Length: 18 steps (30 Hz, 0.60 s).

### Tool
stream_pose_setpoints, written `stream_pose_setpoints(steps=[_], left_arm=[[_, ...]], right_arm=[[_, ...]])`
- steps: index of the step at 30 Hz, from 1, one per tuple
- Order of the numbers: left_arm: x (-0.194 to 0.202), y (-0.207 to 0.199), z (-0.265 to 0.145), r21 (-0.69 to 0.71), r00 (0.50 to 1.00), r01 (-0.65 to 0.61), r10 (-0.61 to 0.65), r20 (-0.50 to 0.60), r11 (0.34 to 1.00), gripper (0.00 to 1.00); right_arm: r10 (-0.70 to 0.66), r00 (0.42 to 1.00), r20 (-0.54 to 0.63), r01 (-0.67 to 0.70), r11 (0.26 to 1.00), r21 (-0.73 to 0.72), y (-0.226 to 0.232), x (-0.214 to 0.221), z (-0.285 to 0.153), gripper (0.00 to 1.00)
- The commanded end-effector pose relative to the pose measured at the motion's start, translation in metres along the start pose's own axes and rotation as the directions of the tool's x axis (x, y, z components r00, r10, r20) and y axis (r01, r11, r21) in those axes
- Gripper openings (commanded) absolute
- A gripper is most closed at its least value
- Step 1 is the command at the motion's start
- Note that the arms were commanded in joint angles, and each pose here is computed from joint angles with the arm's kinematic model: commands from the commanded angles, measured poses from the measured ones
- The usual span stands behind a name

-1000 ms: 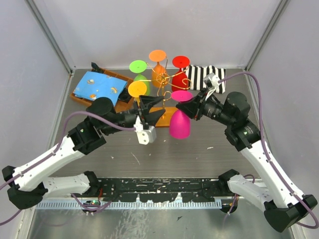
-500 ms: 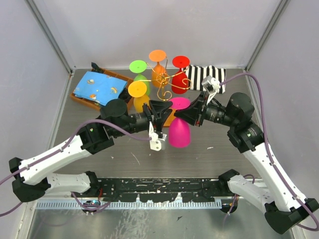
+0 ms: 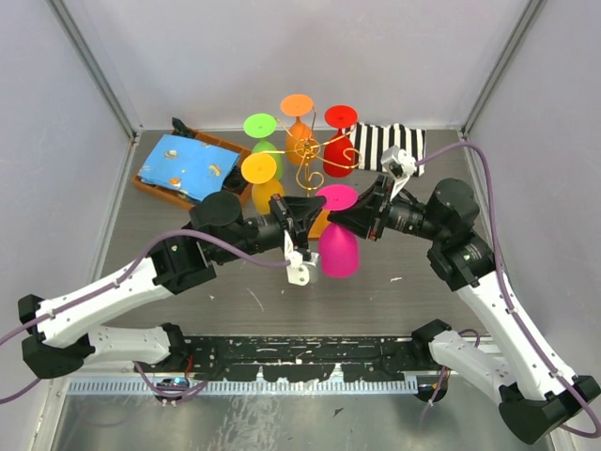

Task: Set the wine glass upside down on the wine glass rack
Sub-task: Turn the wine glass upside down at the wine rack.

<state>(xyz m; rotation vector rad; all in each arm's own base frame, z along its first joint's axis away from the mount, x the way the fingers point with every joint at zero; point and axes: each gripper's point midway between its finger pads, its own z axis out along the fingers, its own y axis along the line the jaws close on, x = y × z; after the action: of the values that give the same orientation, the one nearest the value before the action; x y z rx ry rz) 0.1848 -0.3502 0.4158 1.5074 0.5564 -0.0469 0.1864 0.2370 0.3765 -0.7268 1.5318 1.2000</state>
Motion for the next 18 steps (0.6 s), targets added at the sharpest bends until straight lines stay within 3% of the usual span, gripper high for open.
stream_pose_setpoints(steps=[1,6,12,18], left_arm=[[-0.009,0.032,-0.001,-0.135,1.0,0.011,-0.013,-0.011,0.991,0.0],[-0.005,0.033,0.002,-0.161,0.999,0.009,-0.017,-0.05,0.987,0.0],[-0.005,0.034,0.004,-0.171,0.998,0.01,-0.021,-0.065,0.985,0.0],[-0.002,0.034,0.005,-0.176,0.996,0.007,-0.021,-0.082,0.984,0.0]], right_arm=[[-0.066,0.993,0.102,0.064,0.998,0.016,0.001,-0.017,-0.001,0.26],[-0.083,0.971,0.226,0.076,0.996,0.041,-0.003,-0.023,-0.005,0.41],[-0.098,0.923,0.372,0.091,0.995,0.036,-0.002,-0.032,-0.011,0.44],[-0.104,0.899,0.426,0.091,0.995,0.051,-0.005,-0.03,-0.016,0.45]])
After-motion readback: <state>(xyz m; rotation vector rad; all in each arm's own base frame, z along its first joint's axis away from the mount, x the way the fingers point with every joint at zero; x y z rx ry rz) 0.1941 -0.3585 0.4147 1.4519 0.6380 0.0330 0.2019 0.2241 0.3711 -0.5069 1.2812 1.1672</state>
